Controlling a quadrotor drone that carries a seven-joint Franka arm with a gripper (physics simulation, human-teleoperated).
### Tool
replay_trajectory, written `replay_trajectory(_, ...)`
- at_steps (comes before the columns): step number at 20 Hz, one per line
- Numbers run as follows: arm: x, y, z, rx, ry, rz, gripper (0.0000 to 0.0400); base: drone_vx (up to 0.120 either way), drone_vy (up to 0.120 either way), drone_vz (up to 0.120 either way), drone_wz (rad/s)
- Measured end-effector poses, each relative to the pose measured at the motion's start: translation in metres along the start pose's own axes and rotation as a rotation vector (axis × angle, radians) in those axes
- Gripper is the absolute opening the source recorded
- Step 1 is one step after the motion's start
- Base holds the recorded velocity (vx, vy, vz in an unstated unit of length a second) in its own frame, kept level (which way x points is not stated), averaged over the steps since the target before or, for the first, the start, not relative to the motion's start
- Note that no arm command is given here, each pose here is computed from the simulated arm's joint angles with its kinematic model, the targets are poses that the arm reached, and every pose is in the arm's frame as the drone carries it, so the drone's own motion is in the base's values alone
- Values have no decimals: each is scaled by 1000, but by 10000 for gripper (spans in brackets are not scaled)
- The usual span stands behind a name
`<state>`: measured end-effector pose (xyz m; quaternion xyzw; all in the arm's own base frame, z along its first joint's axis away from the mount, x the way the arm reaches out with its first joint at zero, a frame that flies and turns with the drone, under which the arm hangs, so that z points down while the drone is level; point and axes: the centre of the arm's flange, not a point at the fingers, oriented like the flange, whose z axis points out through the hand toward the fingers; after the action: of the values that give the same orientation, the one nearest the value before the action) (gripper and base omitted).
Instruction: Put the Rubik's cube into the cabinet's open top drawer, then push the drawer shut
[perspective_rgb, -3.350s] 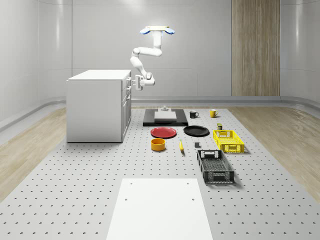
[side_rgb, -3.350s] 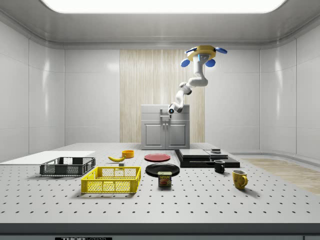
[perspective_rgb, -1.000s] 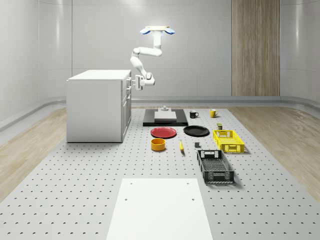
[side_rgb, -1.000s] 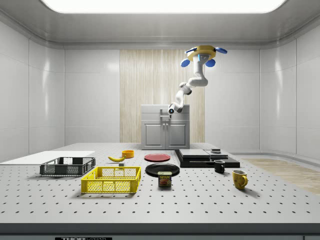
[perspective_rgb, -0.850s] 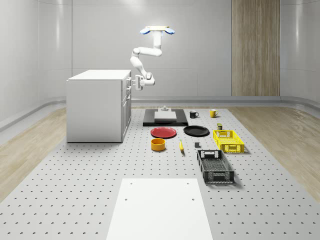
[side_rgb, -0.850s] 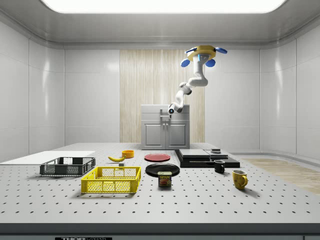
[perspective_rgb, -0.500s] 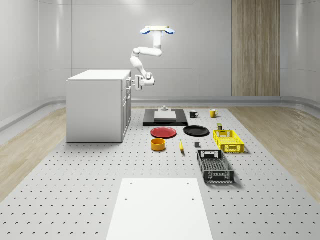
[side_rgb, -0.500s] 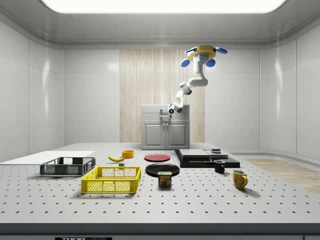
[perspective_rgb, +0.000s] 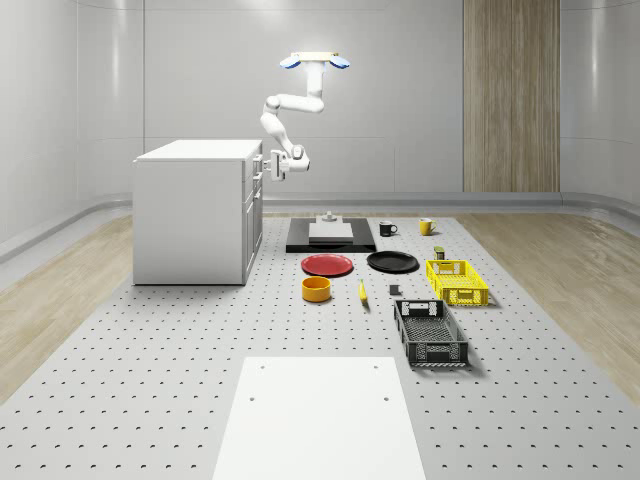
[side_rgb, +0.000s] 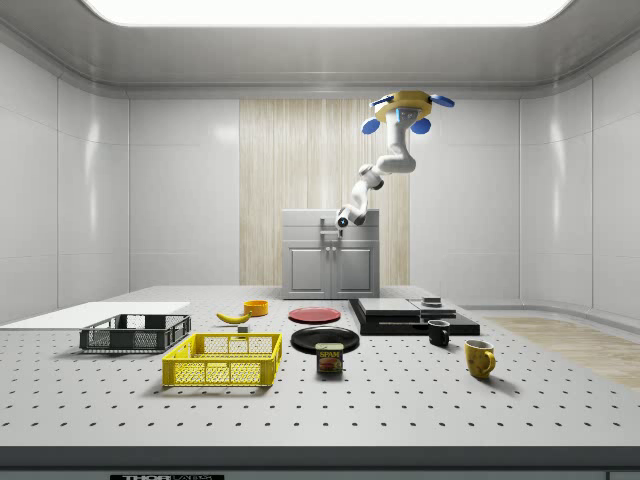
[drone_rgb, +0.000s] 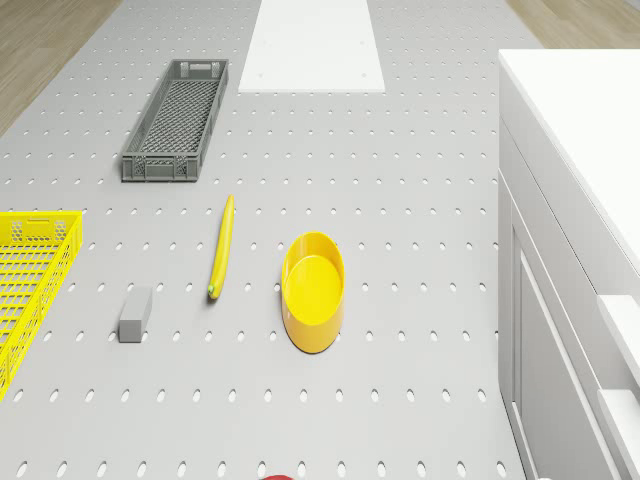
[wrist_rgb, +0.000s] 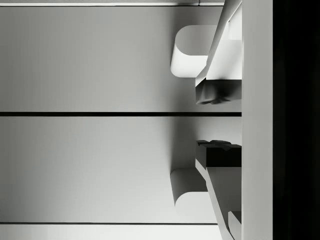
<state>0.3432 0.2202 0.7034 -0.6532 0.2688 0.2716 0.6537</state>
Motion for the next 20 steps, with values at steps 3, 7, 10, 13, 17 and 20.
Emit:
replay_trajectory(3,0,0,0,0,0,0,105,0,0,0,0)
replay_trajectory(7,0,0,0,0,0,0,105,0,0,0,0)
replay_trajectory(10,0,0,0,0,0,0,105,0,0,0,0)
replay_trajectory(13,0,0,0,0,0,0,105,0,0,0,0)
replay_trajectory(17,0,0,0,0,0,0,105,0,0,0,0)
replay_trajectory(20,0,0,0,0,0,0,105,0,0,0,0)
